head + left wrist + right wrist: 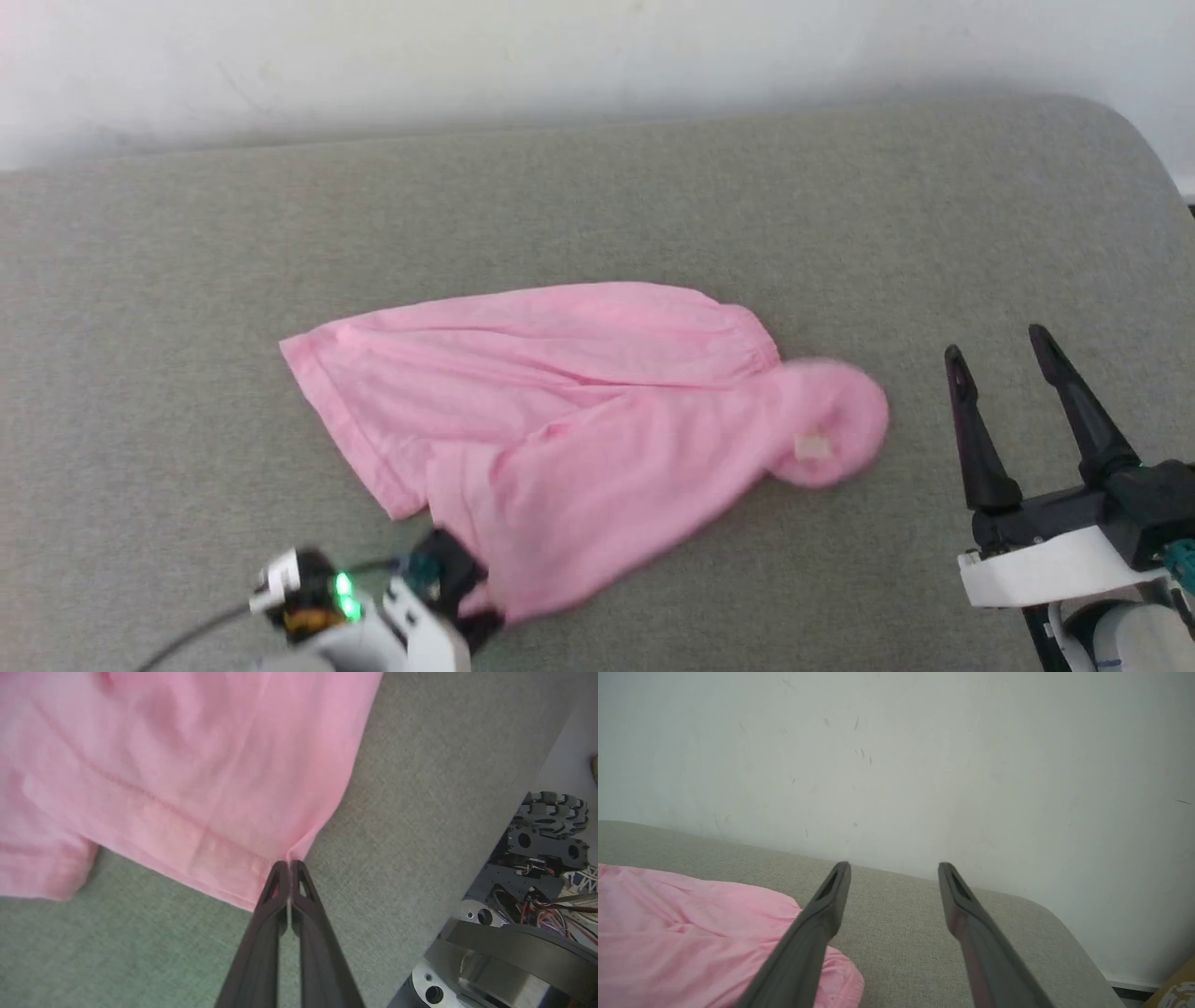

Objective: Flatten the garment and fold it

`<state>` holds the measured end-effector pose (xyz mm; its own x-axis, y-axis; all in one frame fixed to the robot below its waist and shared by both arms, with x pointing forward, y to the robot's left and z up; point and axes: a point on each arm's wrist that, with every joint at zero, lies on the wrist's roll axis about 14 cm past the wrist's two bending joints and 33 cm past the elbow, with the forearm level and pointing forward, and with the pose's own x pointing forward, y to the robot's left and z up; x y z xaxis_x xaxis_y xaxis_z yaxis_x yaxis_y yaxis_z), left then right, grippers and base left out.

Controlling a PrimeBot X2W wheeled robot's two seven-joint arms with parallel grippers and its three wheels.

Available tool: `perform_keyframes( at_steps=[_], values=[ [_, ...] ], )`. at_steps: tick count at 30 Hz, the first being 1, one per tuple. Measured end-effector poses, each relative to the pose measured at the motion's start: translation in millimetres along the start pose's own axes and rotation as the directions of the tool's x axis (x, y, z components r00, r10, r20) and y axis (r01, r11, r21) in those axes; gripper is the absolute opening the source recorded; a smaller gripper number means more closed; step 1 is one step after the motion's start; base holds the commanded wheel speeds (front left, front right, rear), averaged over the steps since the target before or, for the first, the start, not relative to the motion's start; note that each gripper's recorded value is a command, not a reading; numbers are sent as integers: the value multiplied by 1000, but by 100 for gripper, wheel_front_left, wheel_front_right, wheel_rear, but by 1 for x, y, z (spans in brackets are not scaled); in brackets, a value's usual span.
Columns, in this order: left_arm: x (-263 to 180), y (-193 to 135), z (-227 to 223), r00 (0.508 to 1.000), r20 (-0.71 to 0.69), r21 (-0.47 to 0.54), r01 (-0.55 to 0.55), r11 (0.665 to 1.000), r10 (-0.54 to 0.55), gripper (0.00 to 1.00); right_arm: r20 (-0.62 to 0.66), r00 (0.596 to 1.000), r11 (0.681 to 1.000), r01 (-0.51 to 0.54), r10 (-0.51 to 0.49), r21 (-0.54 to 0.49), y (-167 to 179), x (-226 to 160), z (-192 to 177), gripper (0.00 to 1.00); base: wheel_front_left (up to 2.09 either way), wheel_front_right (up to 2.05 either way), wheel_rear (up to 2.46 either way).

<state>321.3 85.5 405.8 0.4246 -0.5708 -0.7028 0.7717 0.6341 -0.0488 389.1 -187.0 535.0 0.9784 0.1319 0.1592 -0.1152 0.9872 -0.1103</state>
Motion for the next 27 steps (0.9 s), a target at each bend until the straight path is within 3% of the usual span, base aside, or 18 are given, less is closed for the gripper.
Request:
perform_keyframes(
  at_steps=[8,13,14,19,20,21,24,27],
  values=[
    [-13,-50,-76,988,-148,-128,25,991,-44,0,3,1000,1000,-16,16,3,5,-6,3,100,0,0,0],
    [-18,-54,-94,985,-173,-162,-5,987,-23,0,-7,1000,1000,-22,22,5,6,-8,0,100,0,0,0],
    [-18,-52,-91,989,-151,-175,-20,984,-7,96,-4,1000,1000,-24,24,1,6,-7,1,100,0,0,0],
    [-28,-26,-52,989,43,-202,-129,971,140,100,27,998,998,-48,49,-41,3,-3,12,100,0,0,0],
    [-37,-14,-26,967,156,-212,-169,963,204,100,53,996,996,-63,66,-69,2,3,21,100,0,0,0],
    [-37,-14,-26,967,156,-212,-169,963,204,100,53,996,996,-63,66,-69,2,3,21,100,0,0,0],
    [-69,28,21,845,362,-200,-342,918,394,100,114,985,984,-117,132,-132,7,20,43,100,0,0,0],
    [-104,64,53,657,515,-205,-529,824,550,100,127,969,966,-186,210,-178,19,34,50,100,0,0,0]
  ],
)
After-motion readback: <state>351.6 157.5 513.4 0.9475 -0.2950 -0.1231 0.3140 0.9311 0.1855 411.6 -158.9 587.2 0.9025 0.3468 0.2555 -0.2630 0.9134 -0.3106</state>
